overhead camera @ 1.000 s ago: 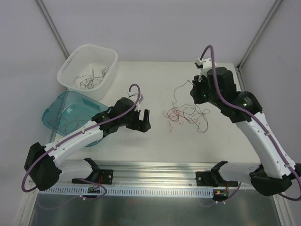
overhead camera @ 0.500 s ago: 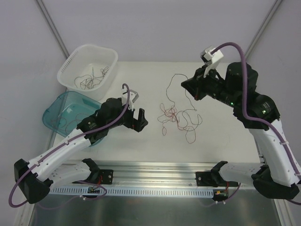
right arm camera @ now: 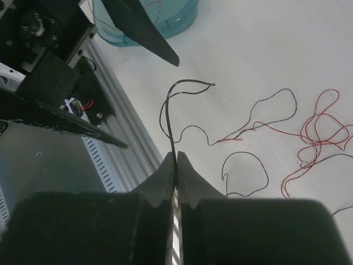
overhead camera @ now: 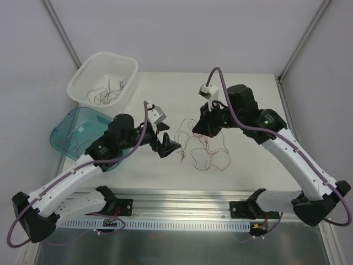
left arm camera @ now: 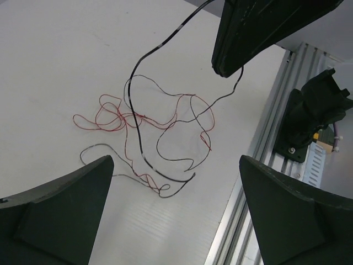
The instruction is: Untangle the cables
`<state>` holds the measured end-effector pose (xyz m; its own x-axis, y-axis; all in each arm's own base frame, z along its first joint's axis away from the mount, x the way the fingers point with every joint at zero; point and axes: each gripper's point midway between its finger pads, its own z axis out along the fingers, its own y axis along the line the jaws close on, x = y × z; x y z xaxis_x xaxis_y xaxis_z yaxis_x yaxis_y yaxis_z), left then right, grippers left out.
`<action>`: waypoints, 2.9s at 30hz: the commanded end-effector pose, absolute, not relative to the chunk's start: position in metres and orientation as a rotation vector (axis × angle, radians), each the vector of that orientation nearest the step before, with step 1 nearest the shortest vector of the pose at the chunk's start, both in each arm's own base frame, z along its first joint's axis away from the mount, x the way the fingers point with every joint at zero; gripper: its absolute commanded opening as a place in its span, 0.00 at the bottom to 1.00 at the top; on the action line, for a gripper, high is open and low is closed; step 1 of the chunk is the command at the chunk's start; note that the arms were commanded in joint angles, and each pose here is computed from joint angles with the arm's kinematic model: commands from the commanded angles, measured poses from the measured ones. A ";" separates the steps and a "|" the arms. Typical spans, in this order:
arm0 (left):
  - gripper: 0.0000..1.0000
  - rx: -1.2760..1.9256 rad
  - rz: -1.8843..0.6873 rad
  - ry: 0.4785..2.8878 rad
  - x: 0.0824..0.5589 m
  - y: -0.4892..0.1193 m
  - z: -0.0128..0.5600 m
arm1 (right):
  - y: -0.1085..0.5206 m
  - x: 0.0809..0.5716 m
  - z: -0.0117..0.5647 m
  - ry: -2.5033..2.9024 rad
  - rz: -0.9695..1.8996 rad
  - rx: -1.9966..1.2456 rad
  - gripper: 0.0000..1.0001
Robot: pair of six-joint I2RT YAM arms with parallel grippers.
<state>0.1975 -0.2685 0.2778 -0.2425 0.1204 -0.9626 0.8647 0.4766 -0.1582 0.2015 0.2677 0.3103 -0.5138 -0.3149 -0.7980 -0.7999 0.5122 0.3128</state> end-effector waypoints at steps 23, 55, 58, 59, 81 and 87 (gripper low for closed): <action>0.93 0.902 -1.273 1.372 0.185 -0.329 0.314 | 0.296 0.176 0.367 1.766 1.138 -0.954 0.01; 0.00 0.595 -1.150 1.508 0.222 -0.325 0.298 | 0.252 0.210 0.340 1.885 0.829 -0.607 0.64; 0.00 0.569 -1.065 1.567 0.232 -0.318 0.293 | 0.218 0.222 0.322 1.963 0.646 -0.492 0.71; 0.00 0.546 -1.034 1.569 0.238 -0.315 0.300 | 0.204 0.226 0.310 2.011 0.573 -0.437 0.71; 0.00 0.512 -0.884 1.563 0.251 -0.295 0.332 | 0.150 0.221 0.058 2.617 0.439 -0.026 0.58; 0.00 0.476 -0.800 1.572 0.264 -0.287 0.339 | 0.151 0.222 0.048 2.647 0.443 -0.018 0.18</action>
<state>0.2563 -0.2943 0.3067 -0.2450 -0.1116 -0.9631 0.7254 0.6380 -0.2585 0.2143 0.1421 0.0425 -0.9076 0.0317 -0.4186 -0.0839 0.9633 0.2548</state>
